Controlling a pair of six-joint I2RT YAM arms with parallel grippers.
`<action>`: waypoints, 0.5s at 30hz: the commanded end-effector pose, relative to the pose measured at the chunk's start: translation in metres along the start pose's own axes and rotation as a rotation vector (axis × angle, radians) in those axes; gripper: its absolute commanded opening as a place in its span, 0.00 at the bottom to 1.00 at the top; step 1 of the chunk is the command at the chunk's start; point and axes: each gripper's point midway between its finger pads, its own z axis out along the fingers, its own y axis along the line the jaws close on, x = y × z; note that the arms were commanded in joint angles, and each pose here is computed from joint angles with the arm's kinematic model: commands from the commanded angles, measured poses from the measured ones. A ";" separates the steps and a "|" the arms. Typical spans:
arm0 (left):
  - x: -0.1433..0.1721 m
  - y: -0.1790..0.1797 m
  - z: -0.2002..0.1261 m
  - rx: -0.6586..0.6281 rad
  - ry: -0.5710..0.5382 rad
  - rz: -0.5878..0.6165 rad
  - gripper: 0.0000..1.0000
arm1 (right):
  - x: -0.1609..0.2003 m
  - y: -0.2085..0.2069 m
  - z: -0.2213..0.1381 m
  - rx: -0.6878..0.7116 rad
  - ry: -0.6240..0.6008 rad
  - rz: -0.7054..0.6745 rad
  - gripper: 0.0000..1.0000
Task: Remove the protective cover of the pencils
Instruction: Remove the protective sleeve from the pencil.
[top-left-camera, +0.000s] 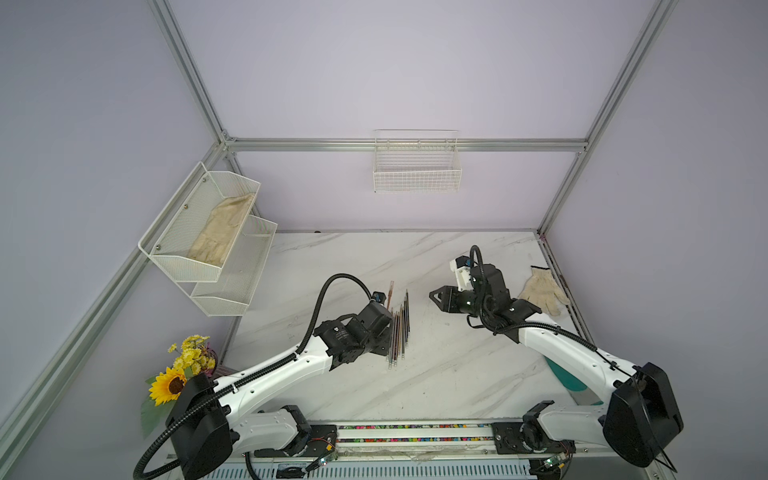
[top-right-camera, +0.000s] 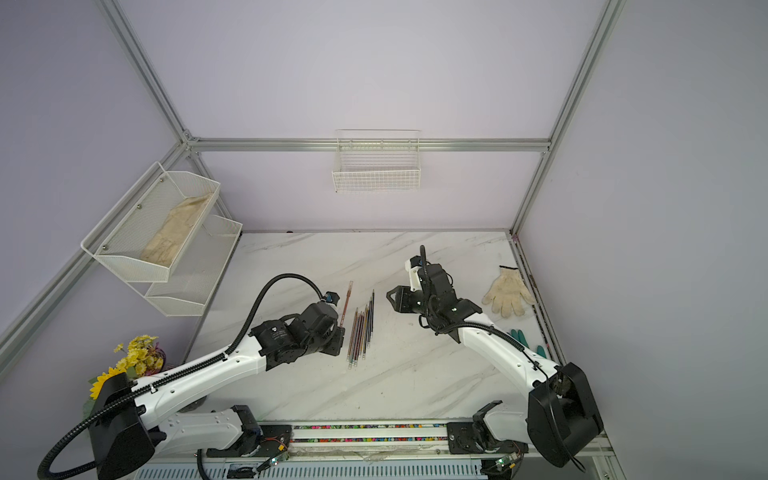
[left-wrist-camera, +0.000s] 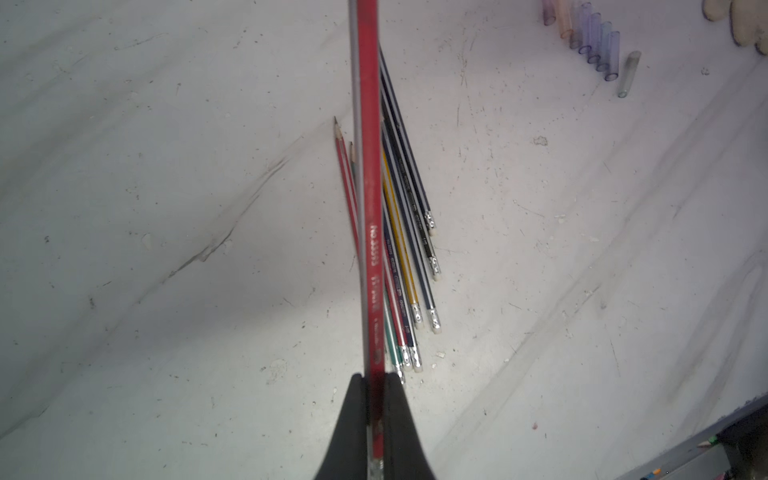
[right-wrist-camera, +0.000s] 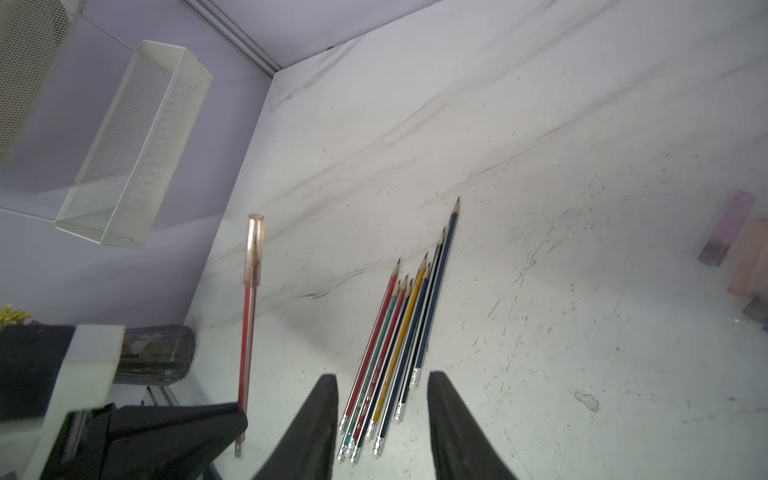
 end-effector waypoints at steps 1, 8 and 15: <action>-0.018 -0.018 -0.014 0.007 -0.074 0.018 0.03 | -0.008 -0.022 -0.011 0.192 -0.053 -0.044 0.62; -0.021 -0.050 -0.020 0.036 -0.098 0.105 0.04 | -0.014 -0.007 -0.032 0.095 -0.137 0.013 0.97; -0.014 -0.069 -0.021 0.060 -0.089 0.220 0.04 | -0.006 -0.007 -0.029 0.069 -0.116 0.044 0.97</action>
